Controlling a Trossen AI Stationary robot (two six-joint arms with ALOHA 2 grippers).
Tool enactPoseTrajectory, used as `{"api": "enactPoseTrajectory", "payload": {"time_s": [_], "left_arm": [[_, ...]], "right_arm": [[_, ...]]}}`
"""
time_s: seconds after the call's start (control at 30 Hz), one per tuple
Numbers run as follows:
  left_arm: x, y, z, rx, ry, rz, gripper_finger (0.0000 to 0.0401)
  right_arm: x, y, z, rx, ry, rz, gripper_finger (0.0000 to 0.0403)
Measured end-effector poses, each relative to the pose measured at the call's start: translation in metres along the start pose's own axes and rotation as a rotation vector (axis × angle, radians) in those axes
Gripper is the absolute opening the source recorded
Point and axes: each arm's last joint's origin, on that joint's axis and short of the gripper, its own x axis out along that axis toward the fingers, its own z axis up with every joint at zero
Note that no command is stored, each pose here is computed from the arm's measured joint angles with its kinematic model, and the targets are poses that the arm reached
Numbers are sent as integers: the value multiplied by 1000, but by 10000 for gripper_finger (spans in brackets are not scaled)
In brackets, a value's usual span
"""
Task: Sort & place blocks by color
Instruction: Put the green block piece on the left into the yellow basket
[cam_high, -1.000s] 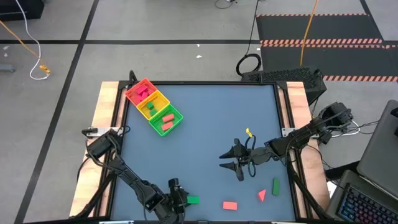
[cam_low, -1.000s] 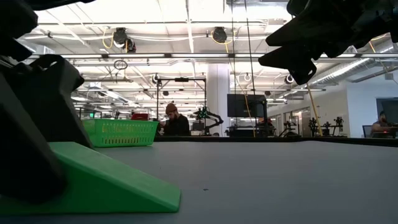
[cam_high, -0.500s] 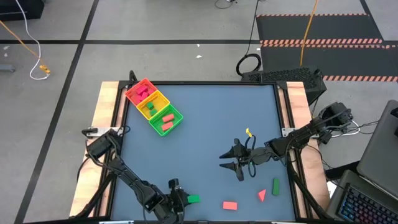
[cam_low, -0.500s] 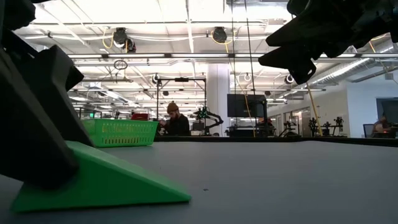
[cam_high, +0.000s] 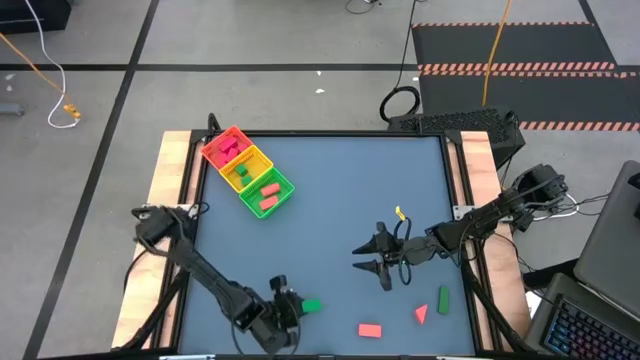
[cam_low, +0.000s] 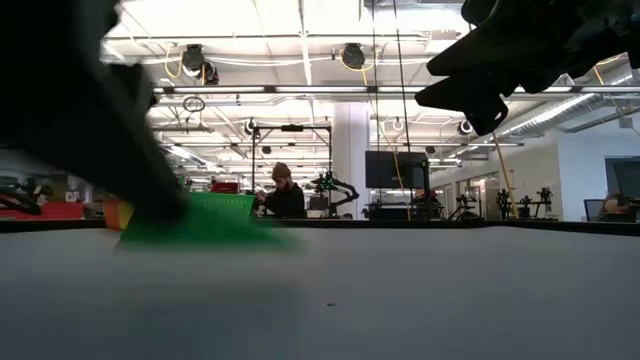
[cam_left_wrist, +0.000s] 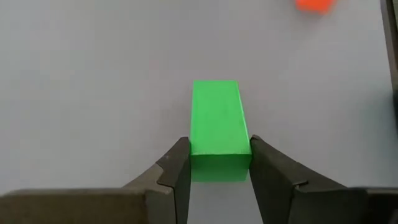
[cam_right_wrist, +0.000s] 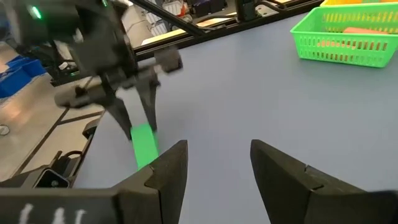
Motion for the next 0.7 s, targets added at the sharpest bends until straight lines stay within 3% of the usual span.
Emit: {"api": "enactPoseTrajectory", "payload": {"time_s": [0.17, 0.4, 0.7], "left_arm": [[-39, 29, 36, 28, -55, 110, 127], [-92, 106, 82, -10, -85, 379, 127], [-128, 204, 103, -104, 87, 647, 127]], "right_arm": [[0, 0, 0, -1, -5, -13, 171], [0, 0, 0, -3, -9, -12, 171], [0, 0, 0, -3, -9, -14, 171]]}}
